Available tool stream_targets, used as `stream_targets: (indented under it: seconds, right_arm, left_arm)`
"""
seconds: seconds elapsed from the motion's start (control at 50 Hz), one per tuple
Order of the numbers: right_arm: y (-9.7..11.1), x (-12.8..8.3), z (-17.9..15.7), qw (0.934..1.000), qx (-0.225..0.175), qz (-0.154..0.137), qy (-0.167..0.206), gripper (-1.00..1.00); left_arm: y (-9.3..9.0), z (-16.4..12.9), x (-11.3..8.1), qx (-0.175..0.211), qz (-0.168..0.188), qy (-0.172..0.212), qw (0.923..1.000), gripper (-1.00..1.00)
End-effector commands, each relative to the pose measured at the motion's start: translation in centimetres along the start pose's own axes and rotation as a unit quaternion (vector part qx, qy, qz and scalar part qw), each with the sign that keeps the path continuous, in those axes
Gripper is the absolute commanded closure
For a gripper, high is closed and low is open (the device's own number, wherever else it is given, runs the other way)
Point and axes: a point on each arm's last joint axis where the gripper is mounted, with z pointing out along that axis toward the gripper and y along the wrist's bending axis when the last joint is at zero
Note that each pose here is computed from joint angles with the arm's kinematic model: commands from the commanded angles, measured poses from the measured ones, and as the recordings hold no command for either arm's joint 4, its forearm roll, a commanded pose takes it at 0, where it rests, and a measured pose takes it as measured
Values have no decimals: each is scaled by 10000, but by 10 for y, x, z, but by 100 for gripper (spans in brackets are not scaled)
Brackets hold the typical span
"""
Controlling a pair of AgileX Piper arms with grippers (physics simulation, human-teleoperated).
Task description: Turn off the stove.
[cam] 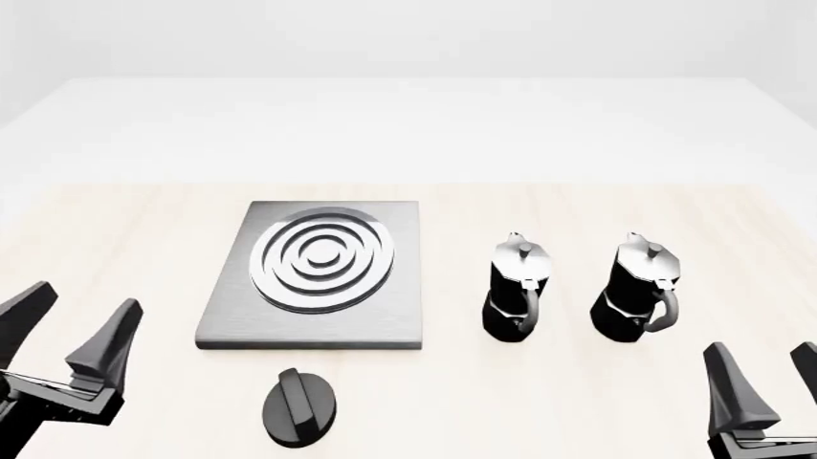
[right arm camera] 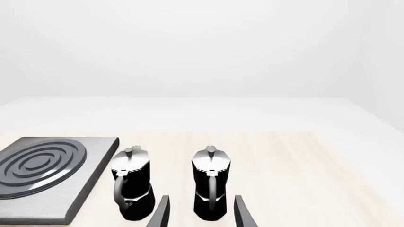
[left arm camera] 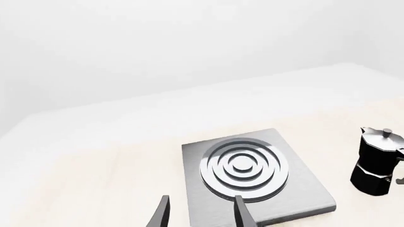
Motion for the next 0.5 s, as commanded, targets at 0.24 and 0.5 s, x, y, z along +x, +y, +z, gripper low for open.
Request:
stream_targets:
  seconds: [0.24,0.5]
  right_arm:
    - [0,0,0,10000,1,9,5,-100]
    - [0,0,0,10000,1,3,7,-100]
  left_arm:
    - [-20,54,1,886,326,1399,9856,-100]
    - [-24,77,16,1001,456,2357,9656,-100]
